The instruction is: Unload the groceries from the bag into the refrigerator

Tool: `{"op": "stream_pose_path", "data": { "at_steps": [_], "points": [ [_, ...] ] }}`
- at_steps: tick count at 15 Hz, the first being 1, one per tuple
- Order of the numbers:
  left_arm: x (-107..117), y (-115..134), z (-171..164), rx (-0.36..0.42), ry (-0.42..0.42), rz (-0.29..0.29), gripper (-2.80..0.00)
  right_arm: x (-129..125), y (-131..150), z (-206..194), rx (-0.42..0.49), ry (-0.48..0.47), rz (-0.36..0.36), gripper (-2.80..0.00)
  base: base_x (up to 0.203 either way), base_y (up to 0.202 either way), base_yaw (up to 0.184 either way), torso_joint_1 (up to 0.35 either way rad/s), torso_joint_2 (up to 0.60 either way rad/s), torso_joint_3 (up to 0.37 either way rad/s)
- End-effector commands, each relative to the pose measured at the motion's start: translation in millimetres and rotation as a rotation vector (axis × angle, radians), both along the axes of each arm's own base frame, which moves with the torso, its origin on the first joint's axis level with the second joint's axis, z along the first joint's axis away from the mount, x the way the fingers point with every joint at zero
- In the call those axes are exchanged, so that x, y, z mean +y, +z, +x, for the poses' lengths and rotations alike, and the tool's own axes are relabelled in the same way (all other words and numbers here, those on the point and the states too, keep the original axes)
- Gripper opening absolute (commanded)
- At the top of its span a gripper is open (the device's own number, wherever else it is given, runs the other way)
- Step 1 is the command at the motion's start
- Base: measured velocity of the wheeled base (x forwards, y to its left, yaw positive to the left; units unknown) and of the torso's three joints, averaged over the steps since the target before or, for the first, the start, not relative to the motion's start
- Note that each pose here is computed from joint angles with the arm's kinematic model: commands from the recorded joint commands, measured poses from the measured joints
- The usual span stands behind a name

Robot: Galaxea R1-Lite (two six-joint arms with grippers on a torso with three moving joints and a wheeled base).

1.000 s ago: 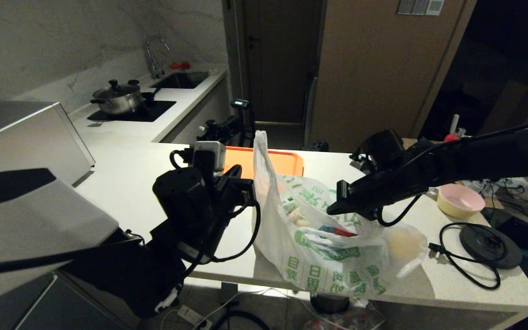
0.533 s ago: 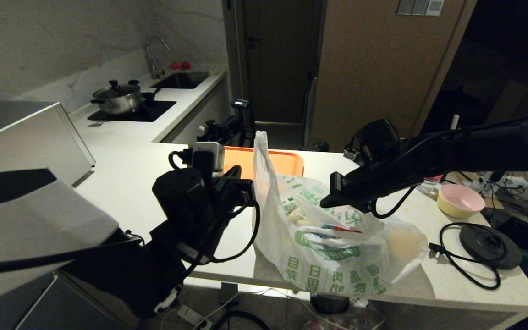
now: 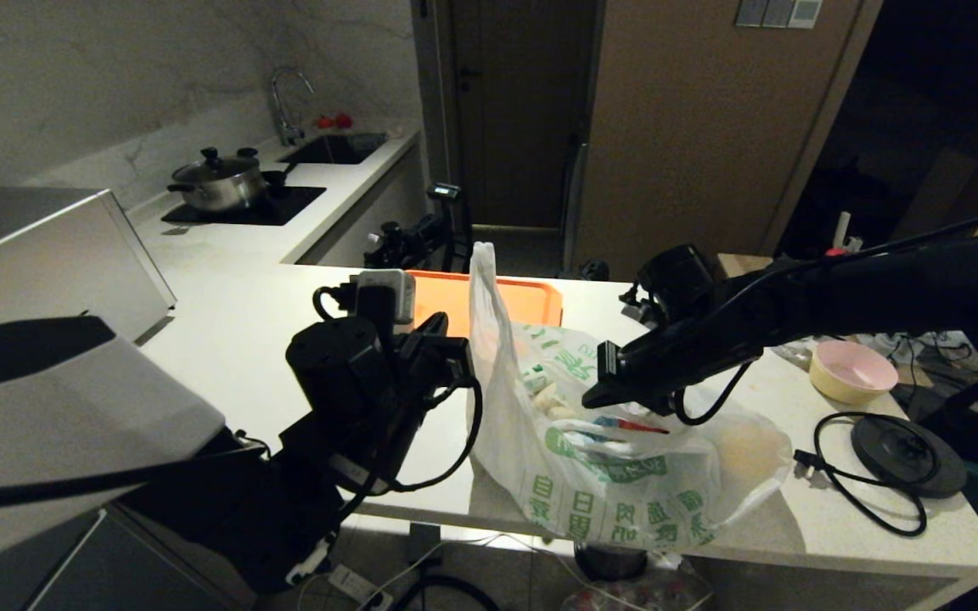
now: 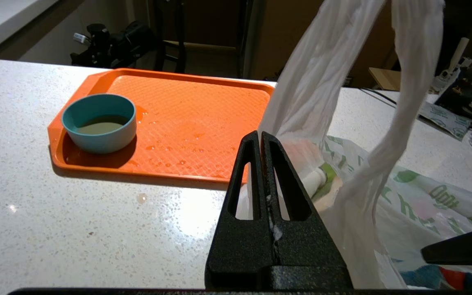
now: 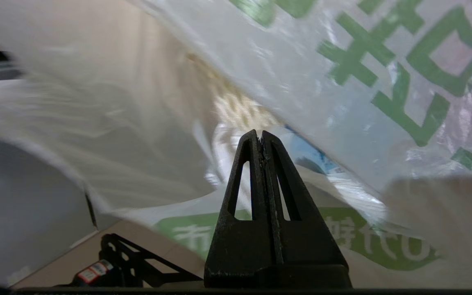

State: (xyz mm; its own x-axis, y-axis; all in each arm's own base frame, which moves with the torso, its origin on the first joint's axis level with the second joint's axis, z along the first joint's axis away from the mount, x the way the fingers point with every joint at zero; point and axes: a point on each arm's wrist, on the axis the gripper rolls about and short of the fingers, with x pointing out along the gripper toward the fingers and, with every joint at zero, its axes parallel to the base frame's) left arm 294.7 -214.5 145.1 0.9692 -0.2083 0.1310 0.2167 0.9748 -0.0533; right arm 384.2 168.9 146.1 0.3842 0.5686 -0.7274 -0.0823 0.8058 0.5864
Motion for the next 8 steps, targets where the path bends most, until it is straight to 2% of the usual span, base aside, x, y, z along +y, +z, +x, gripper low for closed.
{"op": "stream_pose_path", "data": {
  "at_steps": [1, 8],
  "points": [
    [0, -2, 0, 0.004, 0.001, -0.008, -2.8, -5, -9, 4, 0.026, -0.016, -0.008, -2.8, 0.0, 0.0, 0.0, 0.0, 0.0, 0.0],
    [-1, -5, 0, 0.01, 0.0, -0.006, -2.8, -31, -25, 3, 0.085, -0.076, -0.045, -2.8, 0.0, 0.0, 0.0, 0.0, 0.0, 0.0]
  ]
}}
